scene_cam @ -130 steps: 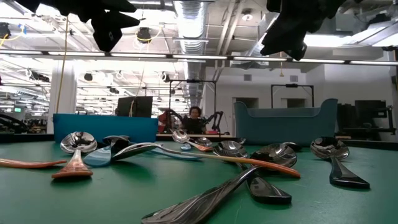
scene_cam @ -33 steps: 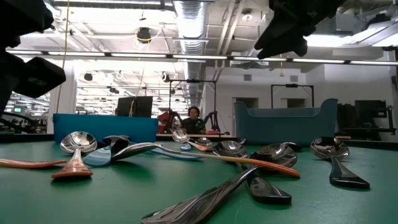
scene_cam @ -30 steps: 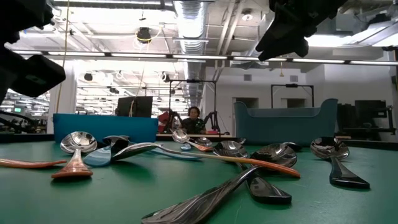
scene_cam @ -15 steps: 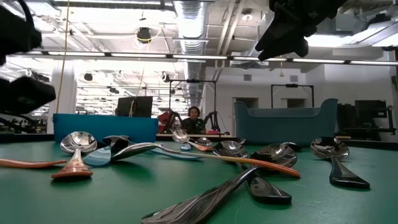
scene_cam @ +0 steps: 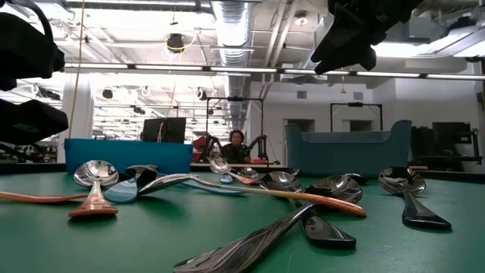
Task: Sort silverware by color (type)
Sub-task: Put the orange spoon into the dark blue bin
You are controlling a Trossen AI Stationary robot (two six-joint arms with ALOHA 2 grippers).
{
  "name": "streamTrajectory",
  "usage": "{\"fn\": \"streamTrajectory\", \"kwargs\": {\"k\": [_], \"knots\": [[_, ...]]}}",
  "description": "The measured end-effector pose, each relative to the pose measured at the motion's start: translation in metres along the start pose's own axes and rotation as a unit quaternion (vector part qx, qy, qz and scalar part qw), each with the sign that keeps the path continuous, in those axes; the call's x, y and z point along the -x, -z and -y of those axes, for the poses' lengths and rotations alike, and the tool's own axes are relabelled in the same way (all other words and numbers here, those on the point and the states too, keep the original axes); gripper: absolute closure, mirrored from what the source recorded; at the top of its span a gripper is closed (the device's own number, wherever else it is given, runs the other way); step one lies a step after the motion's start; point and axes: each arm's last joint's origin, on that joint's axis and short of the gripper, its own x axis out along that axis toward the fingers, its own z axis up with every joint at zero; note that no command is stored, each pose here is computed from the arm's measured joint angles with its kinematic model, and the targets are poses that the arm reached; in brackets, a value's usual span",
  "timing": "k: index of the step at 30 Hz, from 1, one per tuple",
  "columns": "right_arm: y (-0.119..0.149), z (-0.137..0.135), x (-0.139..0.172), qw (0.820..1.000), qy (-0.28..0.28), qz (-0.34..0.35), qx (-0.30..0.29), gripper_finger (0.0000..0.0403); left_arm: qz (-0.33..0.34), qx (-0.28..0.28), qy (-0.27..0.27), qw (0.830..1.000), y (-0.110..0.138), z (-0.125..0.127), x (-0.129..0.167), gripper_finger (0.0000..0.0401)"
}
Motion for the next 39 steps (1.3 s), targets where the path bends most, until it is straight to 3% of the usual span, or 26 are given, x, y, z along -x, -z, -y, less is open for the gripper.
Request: {"fn": "streamTrajectory", "kwargs": {"k": [13, 24, 30, 36, 39], "knots": [[-0.001, -0.001, 0.0, 0.999, -0.013, 0.0, -0.03, 0.0238, -0.003, 0.034, -0.012, 0.999, 0.0, -0.002, 0.027, 0.04], [-0.007, -0.004, 0.0, 0.998, -0.03, 0.027, -0.041, 0.0239, 0.142, 0.101, -0.023, 0.984, -0.008, -0.013, 0.077, 0.0401], [-0.026, -0.005, 0.0, 0.991, -0.059, 0.106, -0.049, 0.0239, 0.274, 0.157, -0.054, 0.947, -0.013, -0.029, 0.113, 0.0401], [-0.045, -0.002, 0.001, 0.978, -0.089, 0.18, -0.063, 0.0239, 0.421, 0.192, -0.102, 0.88, -0.015, -0.047, 0.154, 0.0401], [-0.052, 0.0, -0.011, 0.971, -0.119, 0.193, -0.069, 0.0239, 0.479, 0.183, -0.115, 0.851, -0.02, -0.052, 0.171, 0.0401]]}}
